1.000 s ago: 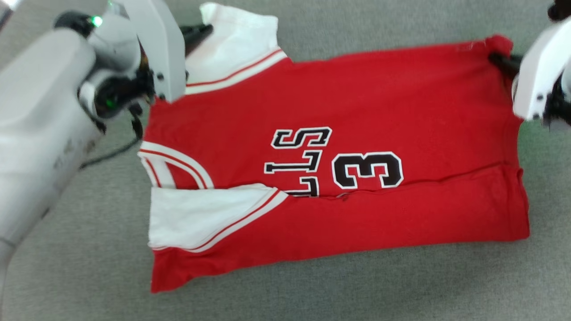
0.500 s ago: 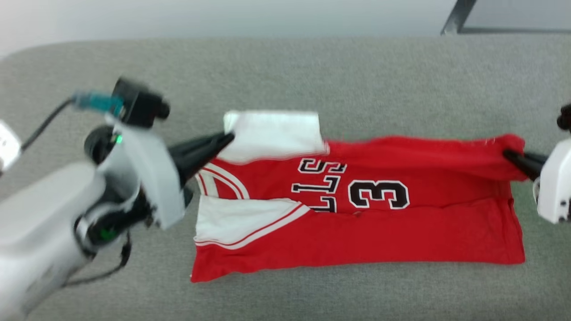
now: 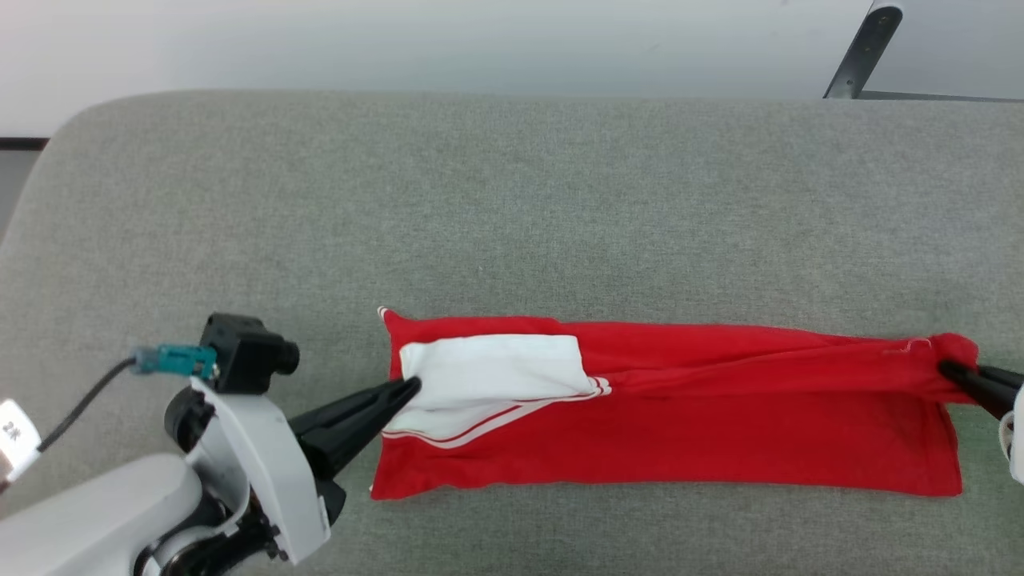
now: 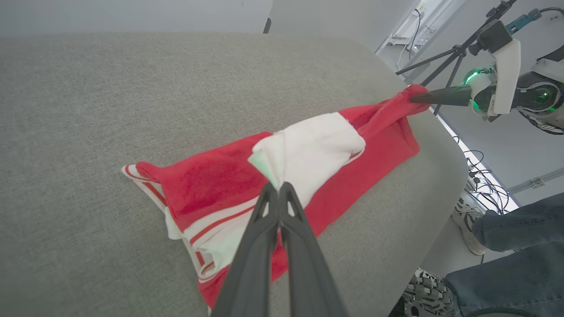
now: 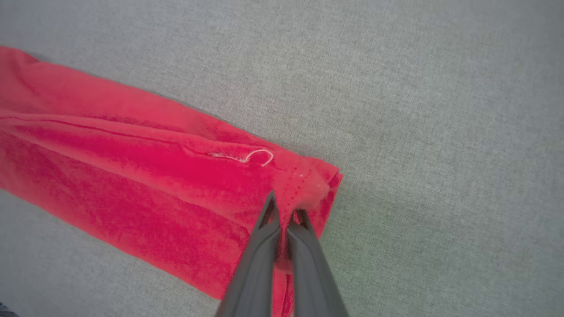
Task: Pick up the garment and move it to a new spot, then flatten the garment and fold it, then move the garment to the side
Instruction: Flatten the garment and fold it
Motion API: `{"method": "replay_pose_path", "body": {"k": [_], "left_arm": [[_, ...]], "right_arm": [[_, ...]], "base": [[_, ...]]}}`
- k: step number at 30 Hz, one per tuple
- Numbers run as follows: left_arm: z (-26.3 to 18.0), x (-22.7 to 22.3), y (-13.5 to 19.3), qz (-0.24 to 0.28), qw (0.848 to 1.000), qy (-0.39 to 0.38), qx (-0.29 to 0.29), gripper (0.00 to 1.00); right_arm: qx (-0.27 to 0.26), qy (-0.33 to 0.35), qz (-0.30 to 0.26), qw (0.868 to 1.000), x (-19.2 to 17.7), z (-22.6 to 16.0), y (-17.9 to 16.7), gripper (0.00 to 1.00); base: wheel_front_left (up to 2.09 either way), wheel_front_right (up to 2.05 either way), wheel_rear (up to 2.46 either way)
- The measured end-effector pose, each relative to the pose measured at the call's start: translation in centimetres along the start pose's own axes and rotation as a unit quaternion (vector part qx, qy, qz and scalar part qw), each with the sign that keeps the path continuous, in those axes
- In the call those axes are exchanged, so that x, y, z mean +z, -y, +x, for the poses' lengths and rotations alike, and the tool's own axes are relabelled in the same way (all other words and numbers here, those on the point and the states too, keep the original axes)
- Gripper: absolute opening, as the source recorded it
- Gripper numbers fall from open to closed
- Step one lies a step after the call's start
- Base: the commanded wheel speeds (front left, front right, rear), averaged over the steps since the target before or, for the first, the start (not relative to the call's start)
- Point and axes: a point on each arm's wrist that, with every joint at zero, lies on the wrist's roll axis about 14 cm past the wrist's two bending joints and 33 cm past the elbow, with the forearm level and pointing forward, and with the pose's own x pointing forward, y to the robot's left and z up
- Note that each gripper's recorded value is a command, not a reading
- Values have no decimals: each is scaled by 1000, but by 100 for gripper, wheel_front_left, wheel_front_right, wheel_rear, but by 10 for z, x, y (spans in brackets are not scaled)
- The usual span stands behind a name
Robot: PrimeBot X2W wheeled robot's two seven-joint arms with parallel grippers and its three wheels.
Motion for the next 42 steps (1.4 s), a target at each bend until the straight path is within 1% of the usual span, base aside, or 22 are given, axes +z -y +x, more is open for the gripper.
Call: {"method": "replay_pose_path", "body": {"k": [5,8,11,13,14,15,16,17,18,21,28,30,33,36,38,42], "left_arm": [[-1,-19,-11,-19,999,-16,21,0],[2,-33,-14,-27,999,-28,27,0],[10,-43,-18,-34,998,-29,35,0],[13,-47,-23,-29,998,-31,45,0],[15,-48,-25,-27,998,-29,47,14],[17,-49,-27,-27,998,-29,51,31],[18,-49,-28,-27,998,-23,55,49],[19,-47,-30,-26,998,-16,58,82],[19,-43,-31,-26,998,-7,63,100],[17,-35,-33,-27,997,18,72,100],[-2,-18,-45,-27,989,70,126,100],[-7,-14,-47,-31,986,87,141,100],[-14,2,-50,-35,977,134,165,100],[-23,-6,-48,-36,970,151,188,100],[-28,-10,-46,-36,965,163,202,100],[-40,-12,-44,-15,953,187,236,100]], "right_arm": [[2,-27,7,1000,-20,3,-3,0],[6,-31,21,999,-28,8,-7,0],[-7,-32,20,999,-33,11,-2,0],[-3,-25,33,999,-32,16,-7,0],[-3,-20,37,999,-31,17,-8,5],[-4,-16,39,999,-30,19,-9,24],[-6,-15,39,999,-30,19,-8,46],[-9,-14,40,999,-31,18,-8,81],[-8,-13,45,999,-32,18,-10,100],[-3,-7,54,999,-31,15,-14,100],[-18,-3,59,998,-20,-7,0,100],[-19,-11,64,998,-19,-9,2,100],[-20,-41,82,996,-29,-9,5,100],[-23,-69,97,993,-38,-7,9,100],[-25,-74,108,991,-38,-5,13,100],[-31,-104,121,987,-46,2,18,100]], "base": [[0,0,0],[0,0,0],[0,0,0],[0,0,0],[0,0,0],[0,0,0],[0,0,0],[0,0,0],[0,0,0],[0,0,0],[0,0,0],[0,0,0],[0,0,0],[0,0,0],[0,0,0],[0,0,0]]}}
